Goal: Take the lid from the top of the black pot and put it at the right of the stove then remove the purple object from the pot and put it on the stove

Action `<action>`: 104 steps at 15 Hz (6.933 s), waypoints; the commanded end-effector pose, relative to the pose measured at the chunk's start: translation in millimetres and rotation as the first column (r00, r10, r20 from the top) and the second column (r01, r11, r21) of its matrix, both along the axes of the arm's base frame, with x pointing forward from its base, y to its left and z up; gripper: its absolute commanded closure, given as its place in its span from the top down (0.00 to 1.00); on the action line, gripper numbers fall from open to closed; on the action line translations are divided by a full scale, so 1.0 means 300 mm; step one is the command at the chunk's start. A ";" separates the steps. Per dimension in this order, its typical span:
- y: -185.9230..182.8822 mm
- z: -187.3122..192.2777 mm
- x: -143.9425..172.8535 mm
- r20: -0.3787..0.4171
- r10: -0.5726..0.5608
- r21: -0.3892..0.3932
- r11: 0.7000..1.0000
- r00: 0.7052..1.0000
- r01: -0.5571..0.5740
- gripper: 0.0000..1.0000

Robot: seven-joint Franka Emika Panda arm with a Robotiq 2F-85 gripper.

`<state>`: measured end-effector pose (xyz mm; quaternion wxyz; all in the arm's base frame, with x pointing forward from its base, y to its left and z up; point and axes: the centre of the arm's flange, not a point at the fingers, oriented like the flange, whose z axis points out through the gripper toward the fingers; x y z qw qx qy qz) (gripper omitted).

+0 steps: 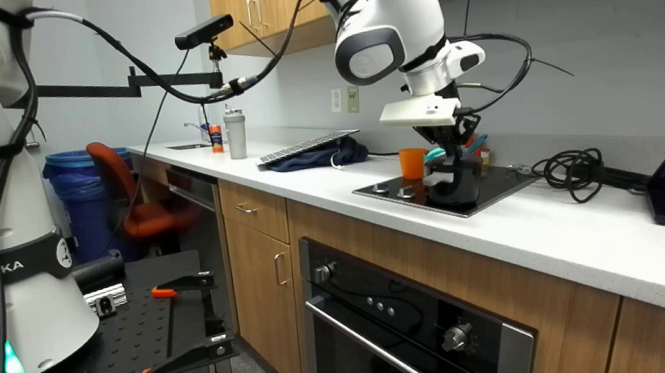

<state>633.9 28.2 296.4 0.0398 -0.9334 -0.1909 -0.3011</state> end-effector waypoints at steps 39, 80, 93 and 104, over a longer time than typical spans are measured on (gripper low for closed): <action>-0.195 0.399 0.071 0.248 -0.237 0.178 0.964 0.939 0.197 0.04; -0.289 -0.141 0.049 -0.002 -0.170 0.054 0.984 0.985 0.170 0.04; -0.333 -0.101 0.082 0.040 -0.200 0.035 0.979 0.979 0.198 0.47; -0.234 -0.069 0.052 0.045 -0.160 0.053 0.986 0.986 0.157 1.00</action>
